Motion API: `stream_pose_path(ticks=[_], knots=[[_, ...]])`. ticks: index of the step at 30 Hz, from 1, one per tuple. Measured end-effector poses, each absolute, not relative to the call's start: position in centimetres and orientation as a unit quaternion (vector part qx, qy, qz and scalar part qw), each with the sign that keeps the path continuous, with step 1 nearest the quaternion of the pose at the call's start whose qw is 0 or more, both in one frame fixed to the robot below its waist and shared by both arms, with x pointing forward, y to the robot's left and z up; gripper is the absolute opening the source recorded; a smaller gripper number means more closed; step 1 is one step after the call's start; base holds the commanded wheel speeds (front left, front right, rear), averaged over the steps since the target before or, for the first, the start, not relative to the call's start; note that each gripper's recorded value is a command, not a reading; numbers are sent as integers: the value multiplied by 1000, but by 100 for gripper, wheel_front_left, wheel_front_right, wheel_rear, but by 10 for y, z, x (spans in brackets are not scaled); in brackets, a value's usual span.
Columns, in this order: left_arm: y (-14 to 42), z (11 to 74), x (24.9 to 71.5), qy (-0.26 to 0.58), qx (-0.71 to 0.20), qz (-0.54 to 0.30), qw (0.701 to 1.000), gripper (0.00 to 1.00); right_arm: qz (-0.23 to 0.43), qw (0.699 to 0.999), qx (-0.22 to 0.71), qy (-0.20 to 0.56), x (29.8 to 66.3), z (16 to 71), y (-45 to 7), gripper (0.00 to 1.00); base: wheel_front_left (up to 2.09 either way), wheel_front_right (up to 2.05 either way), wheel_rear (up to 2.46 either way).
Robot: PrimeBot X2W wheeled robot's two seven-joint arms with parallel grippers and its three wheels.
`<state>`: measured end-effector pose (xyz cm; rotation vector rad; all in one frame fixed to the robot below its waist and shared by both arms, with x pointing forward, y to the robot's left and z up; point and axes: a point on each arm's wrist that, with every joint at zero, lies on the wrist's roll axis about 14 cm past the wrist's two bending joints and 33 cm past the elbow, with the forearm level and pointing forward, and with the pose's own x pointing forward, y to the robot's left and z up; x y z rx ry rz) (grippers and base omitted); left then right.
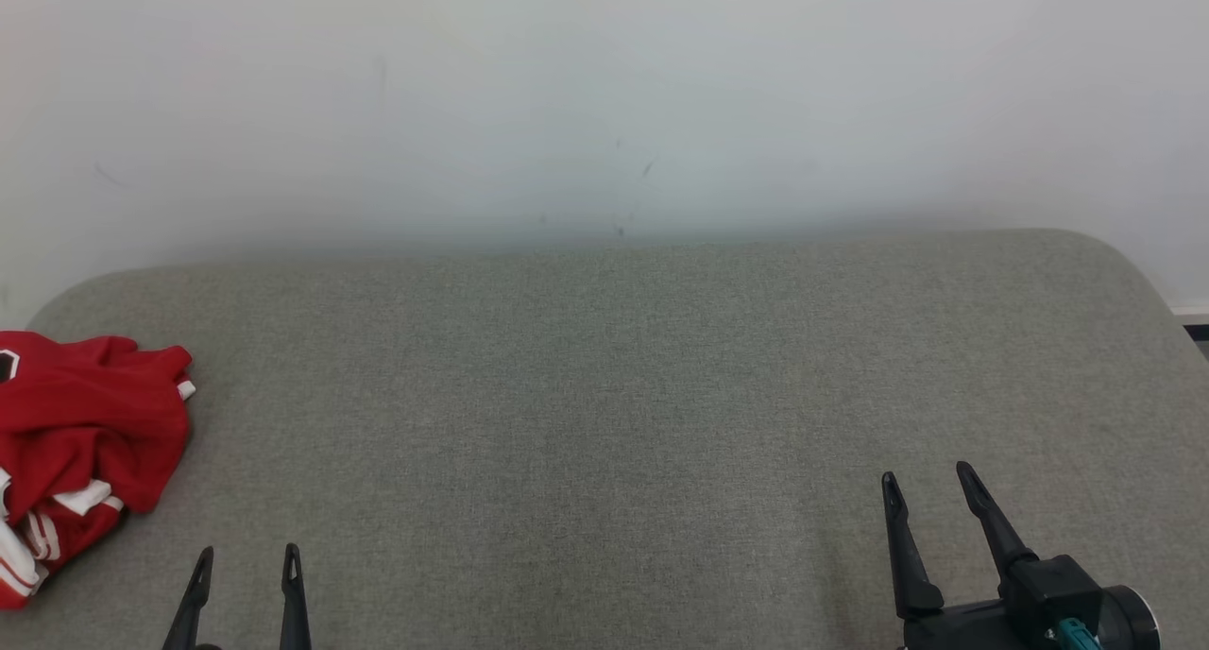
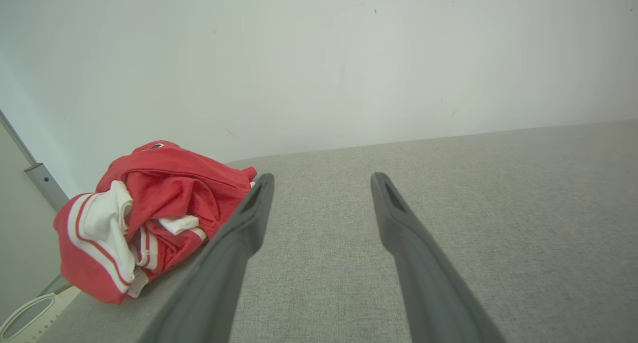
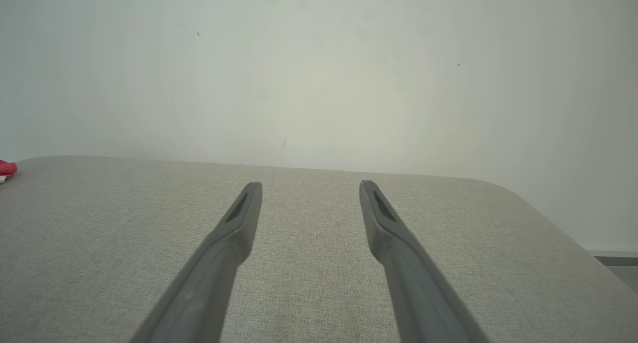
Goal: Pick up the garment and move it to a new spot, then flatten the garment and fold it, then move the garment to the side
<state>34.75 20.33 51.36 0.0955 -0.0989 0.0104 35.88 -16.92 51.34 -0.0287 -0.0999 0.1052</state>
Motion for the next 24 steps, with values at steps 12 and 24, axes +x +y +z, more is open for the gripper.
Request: stream_pose_path(ticks=[12,24], knots=[[204,521,347,-60,44,0,997,100,49,997,-3,-52,359,515,-171,100,0,0,0],[205,530,346,-74,50,-20,996,100,48,997,-2,-54,359,516,-171,100,0,0,0]])
